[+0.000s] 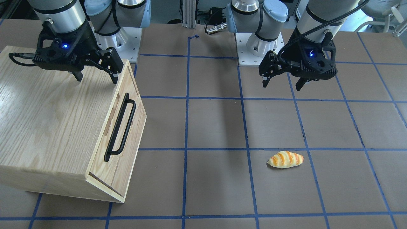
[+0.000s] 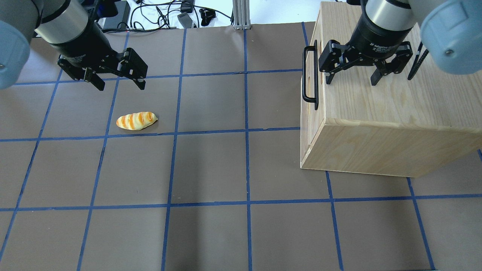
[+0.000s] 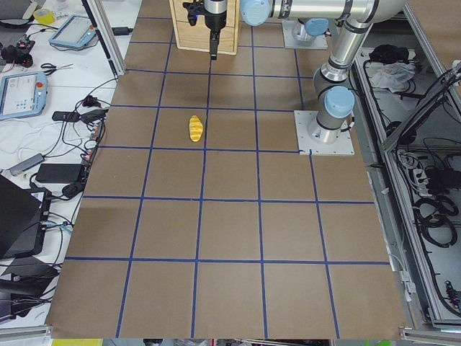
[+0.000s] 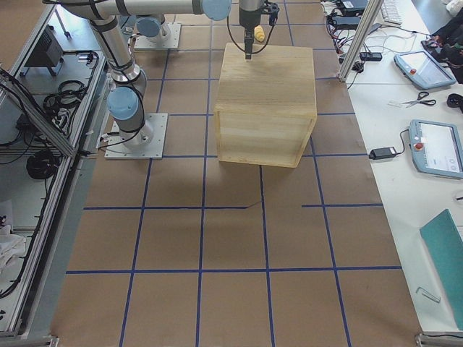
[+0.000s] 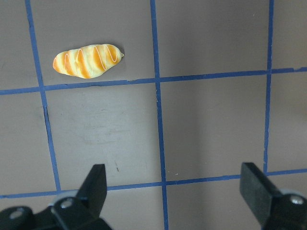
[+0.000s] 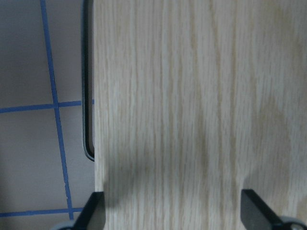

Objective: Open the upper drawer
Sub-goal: 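Move the left gripper toward the black handle of the upper drawer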

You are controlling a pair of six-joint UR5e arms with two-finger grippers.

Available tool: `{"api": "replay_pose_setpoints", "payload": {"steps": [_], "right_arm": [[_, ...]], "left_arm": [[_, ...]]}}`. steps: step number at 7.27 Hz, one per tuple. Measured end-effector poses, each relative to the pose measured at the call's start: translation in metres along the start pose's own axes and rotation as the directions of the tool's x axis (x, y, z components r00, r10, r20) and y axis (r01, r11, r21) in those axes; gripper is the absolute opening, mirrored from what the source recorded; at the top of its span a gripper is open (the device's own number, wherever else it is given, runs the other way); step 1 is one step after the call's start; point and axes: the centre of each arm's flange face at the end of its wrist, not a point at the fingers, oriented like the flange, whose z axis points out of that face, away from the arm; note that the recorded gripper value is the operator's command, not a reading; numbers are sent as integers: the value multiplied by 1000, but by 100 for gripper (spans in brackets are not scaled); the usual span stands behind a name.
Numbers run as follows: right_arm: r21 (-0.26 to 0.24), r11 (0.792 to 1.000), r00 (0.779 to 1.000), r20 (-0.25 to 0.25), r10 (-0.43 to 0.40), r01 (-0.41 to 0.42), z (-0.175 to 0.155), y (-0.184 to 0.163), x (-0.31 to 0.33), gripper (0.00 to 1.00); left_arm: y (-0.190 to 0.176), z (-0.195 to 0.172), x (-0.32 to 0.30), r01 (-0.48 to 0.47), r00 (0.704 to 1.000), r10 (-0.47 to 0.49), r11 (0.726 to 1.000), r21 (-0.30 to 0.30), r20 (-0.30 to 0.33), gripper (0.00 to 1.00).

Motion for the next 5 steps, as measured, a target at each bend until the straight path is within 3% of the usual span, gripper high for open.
{"api": "replay_pose_setpoints", "payload": {"steps": [5], "right_arm": [[0, 1000, 1000, 0, 0, 0, 0, 0, 0, 100]], "left_arm": [[-17, 17, 42, 60, 998, -59, 997, 45, -20, 100]]}}
